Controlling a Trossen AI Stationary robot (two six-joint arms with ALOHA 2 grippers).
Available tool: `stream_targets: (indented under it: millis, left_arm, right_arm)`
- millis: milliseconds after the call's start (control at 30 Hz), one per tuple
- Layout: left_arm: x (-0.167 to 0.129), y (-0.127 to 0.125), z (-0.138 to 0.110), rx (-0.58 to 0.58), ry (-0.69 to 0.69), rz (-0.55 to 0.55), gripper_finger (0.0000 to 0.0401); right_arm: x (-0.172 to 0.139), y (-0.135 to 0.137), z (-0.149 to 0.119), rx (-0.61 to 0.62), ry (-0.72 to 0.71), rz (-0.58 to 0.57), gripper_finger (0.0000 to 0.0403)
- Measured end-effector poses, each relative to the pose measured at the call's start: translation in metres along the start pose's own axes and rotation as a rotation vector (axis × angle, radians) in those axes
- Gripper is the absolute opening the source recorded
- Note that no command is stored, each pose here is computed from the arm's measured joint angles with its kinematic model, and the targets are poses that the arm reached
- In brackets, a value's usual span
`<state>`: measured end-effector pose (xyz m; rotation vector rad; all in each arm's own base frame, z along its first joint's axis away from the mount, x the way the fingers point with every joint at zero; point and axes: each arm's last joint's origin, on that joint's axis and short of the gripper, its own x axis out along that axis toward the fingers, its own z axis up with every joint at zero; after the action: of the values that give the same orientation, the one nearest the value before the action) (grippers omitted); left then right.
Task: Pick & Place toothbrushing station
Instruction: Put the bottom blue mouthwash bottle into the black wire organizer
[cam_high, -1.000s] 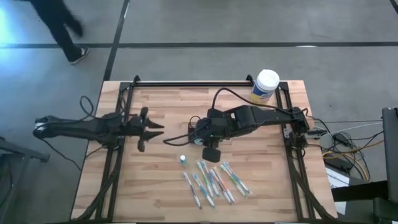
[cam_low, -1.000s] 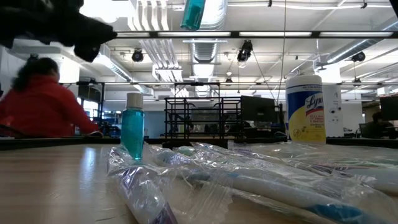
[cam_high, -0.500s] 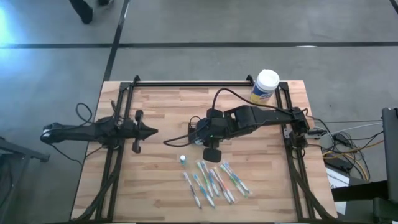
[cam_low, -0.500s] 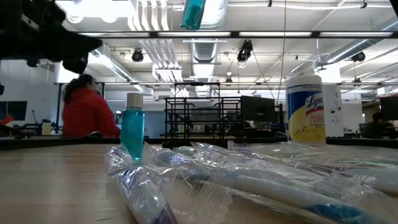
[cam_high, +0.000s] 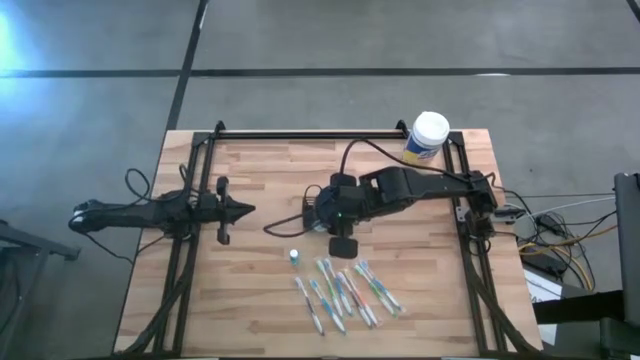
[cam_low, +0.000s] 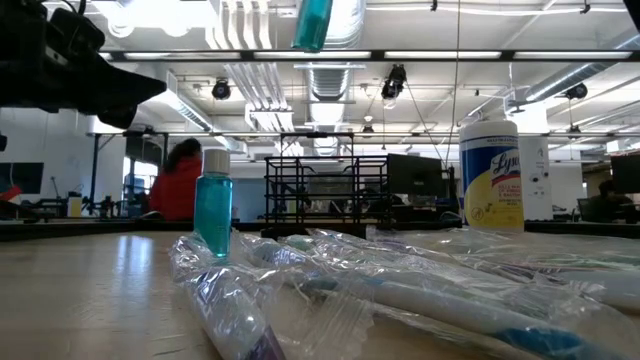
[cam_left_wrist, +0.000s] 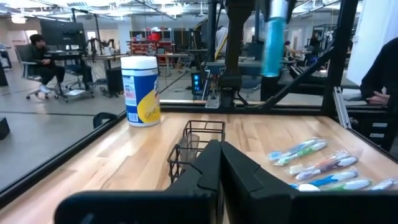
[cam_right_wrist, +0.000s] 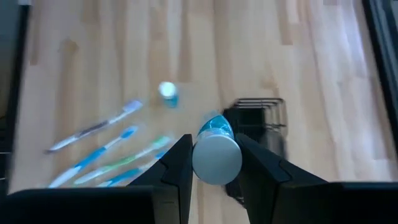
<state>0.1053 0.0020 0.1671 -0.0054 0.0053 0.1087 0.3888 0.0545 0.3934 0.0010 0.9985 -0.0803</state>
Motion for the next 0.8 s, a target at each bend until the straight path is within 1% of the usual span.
stream_targets:
  millis: [200, 433, 500, 567, 633, 700, 800]
  left_arm:
    - [0.0, 0.0, -0.001, -0.034, 0.004, -0.005, 0.0009]
    - [0.0, 0.0, -0.004, -0.032, 0.036, -0.007, 0.0013]
    - [0.0, 0.0, -0.005, -0.033, 0.045, -0.007, 0.0013]
    - [0.0, 0.0, -0.006, -0.035, 0.06, -0.008, 0.0012]
    - [0.0, 0.0, -0.006, -0.035, 0.065, -0.01, 0.0011]
    - [0.0, 0.0, -0.007, -0.034, 0.068, -0.013, 0.0012]
    - [0.0, -0.001, -0.007, -0.023, 0.074, -0.016, 0.0013]
  right_arm:
    - [0.009, -0.031, -0.001, 0.004, 0.065, -0.03, 0.009]
    - [0.041, -0.06, -0.002, -0.059, 0.168, -0.062, 0.009]
    - [0.053, -0.062, -0.003, -0.099, 0.205, -0.061, 0.009]
    - [0.058, -0.063, -0.003, -0.147, 0.216, -0.056, 0.009]
    - [0.063, -0.062, -0.003, -0.189, 0.218, -0.026, 0.009]
    - [0.064, -0.061, -0.002, -0.205, 0.205, 0.012, 0.009]
    - [0.067, -0.06, -0.001, -0.217, 0.195, 0.027, 0.009]
